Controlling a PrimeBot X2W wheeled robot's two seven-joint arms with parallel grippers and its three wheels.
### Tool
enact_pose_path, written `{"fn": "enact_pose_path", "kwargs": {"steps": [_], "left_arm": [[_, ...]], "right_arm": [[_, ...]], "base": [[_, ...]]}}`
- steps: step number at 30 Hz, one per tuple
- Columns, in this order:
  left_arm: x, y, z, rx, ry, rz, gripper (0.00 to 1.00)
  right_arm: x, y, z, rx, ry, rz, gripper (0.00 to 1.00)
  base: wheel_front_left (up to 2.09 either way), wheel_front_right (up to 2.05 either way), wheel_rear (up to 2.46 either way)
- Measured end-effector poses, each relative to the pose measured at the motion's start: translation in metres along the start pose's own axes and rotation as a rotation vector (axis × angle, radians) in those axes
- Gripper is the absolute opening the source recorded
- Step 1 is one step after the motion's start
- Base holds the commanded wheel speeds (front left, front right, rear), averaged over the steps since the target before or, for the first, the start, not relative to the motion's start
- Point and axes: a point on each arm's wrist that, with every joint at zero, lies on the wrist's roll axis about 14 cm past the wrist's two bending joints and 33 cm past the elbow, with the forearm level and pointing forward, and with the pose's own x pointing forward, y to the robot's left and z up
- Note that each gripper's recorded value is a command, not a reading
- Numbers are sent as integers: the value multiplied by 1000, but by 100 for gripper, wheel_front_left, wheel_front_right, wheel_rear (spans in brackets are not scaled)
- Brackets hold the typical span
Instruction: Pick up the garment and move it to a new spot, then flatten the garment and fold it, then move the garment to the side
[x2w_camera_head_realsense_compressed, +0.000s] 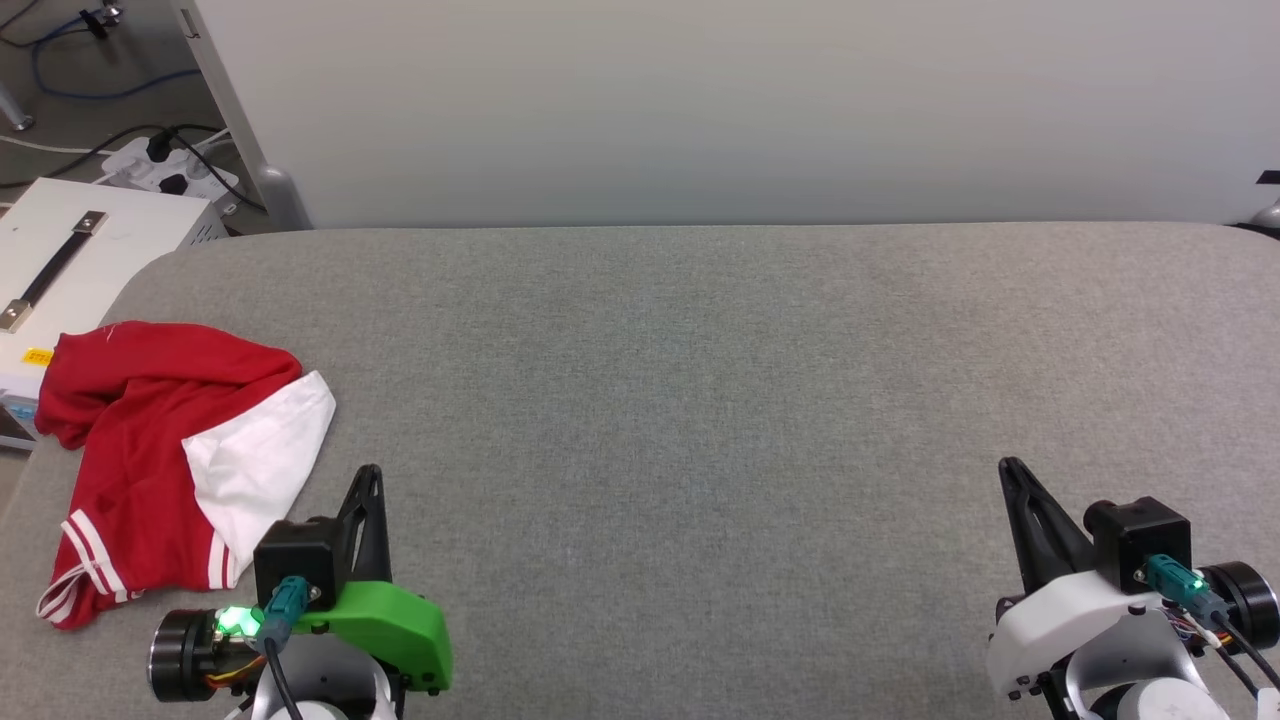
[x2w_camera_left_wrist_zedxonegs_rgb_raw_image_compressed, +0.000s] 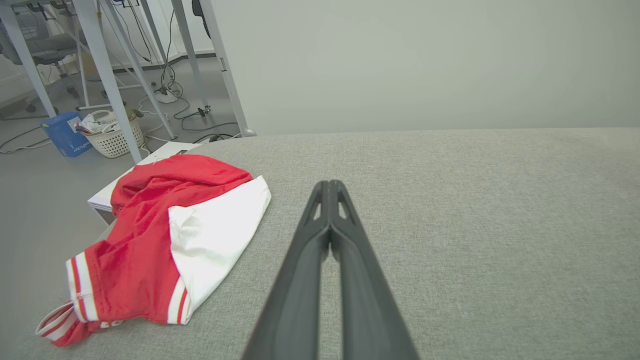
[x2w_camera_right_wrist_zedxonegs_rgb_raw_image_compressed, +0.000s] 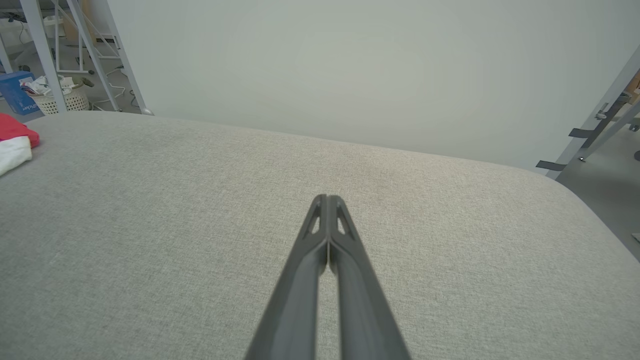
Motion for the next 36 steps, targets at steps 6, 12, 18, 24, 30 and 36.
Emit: {"fn": "enact_pose_path", "kwargs": {"steps": [6, 12, 18, 24, 30, 36], "left_arm": [[0, 0, 0, 0, 0, 0, 0], [0, 0, 0, 0, 0, 0, 0], [0, 0, 0, 0, 0, 0, 0], [0, 0, 0, 0, 1, 0, 100], [0, 0, 0, 0, 0, 1, 100], [0, 0, 1, -8, -12, 5, 100]], "right_arm": [[0, 0, 0, 0, 0, 0, 0], [0, 0, 0, 0, 0, 0, 0], [0, 0, 0, 0, 0, 0, 0], [0, 0, 0, 1, 1, 0, 100], [0, -1, 0, 4, -1, -3, 100], [0, -4, 3, 16, -16, -12, 100]], "base": [[0, 0, 0], [0, 0, 0], [0, 0, 0], [0, 0, 0], [0, 0, 0], [0, 0, 0]]}}
